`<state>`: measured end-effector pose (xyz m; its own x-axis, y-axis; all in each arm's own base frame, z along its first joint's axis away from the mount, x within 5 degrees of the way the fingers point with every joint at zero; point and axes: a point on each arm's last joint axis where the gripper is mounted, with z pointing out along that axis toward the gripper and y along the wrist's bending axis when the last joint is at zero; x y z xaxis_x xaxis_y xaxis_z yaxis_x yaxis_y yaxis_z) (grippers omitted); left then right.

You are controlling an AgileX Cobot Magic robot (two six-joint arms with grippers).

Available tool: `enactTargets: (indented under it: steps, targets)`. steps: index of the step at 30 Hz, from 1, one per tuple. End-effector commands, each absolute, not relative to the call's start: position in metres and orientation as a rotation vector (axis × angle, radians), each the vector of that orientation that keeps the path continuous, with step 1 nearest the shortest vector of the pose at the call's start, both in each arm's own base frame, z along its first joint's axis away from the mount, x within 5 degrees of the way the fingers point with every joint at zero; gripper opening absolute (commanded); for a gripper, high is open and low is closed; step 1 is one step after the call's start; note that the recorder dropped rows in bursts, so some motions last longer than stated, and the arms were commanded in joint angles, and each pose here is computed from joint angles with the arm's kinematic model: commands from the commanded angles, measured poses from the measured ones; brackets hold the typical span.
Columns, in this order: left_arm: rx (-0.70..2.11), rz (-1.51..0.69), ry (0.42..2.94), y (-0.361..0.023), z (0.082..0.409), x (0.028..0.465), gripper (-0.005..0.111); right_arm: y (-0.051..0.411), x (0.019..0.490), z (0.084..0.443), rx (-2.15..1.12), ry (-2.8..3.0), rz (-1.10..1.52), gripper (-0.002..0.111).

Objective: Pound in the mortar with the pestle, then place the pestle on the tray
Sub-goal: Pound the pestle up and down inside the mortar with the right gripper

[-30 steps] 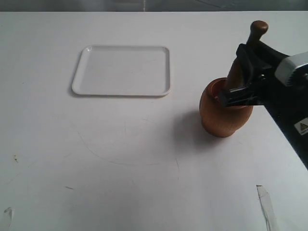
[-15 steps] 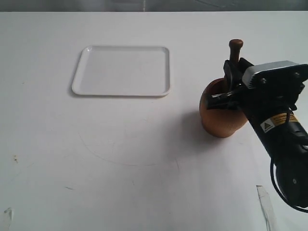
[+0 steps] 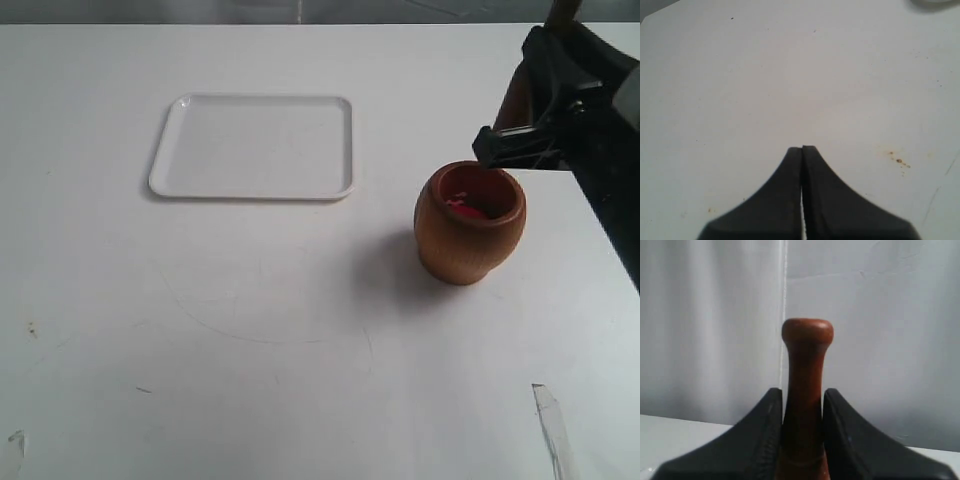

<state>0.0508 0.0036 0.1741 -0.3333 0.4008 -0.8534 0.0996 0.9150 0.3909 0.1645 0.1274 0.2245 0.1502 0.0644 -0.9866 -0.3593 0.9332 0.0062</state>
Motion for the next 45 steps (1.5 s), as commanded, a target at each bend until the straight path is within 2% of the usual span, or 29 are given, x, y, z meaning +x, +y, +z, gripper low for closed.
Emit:
enactTargets:
  steps: [1, 11, 14, 18, 25, 28, 30, 38, 45]
  targets:
    - [0.361, 0.302, 1.897, 0.003, 0.174, 0.051, 0.0, 0.131, 0.166, 0.215, -0.295, 1.421, 0.285, 0.0]
    - [0.361, 0.302, 1.897, 0.003, 0.174, 0.051, 0.0, 0.148, 0.178, 0.135, -0.377, 1.731, 0.266, 0.0]
    - [0.361, 0.302, 1.897, 0.003, 0.174, 0.051, 0.0, 0.148, 0.178, 0.13, -0.41, 1.745, 0.241, 0.0]
    - [0.361, 0.302, 1.897, 0.003, 0.174, 0.051, 0.0, 0.147, 0.176, 0.155, -0.424, 1.638, 0.231, 0.0]
    - [0.361, 0.302, 1.897, 0.003, 0.174, 0.051, 0.0, 0.127, 0.156, 0.24, -0.321, 1.293, 0.322, 0.0]
    - [0.361, 0.302, 1.897, 0.003, 0.174, 0.051, 0.0, 0.116, 0.148, 0.259, -0.263, 1.222, 0.351, 0.0]
    - [0.361, 0.302, 1.897, 0.003, 0.174, 0.051, 0.0, 0.116, 0.147, 0.259, -0.284, 1.238, 0.343, 0.0]
    - [0.361, 0.302, 1.897, 0.003, 0.174, 0.051, 0.0, 0.13, 0.159, 0.23, -0.357, 1.368, 0.309, 0.0]
    - [0.361, 0.302, 1.897, 0.003, 0.174, 0.051, 0.0, 0.145, 0.175, 0.169, -0.414, 1.581, 0.253, 0.0]
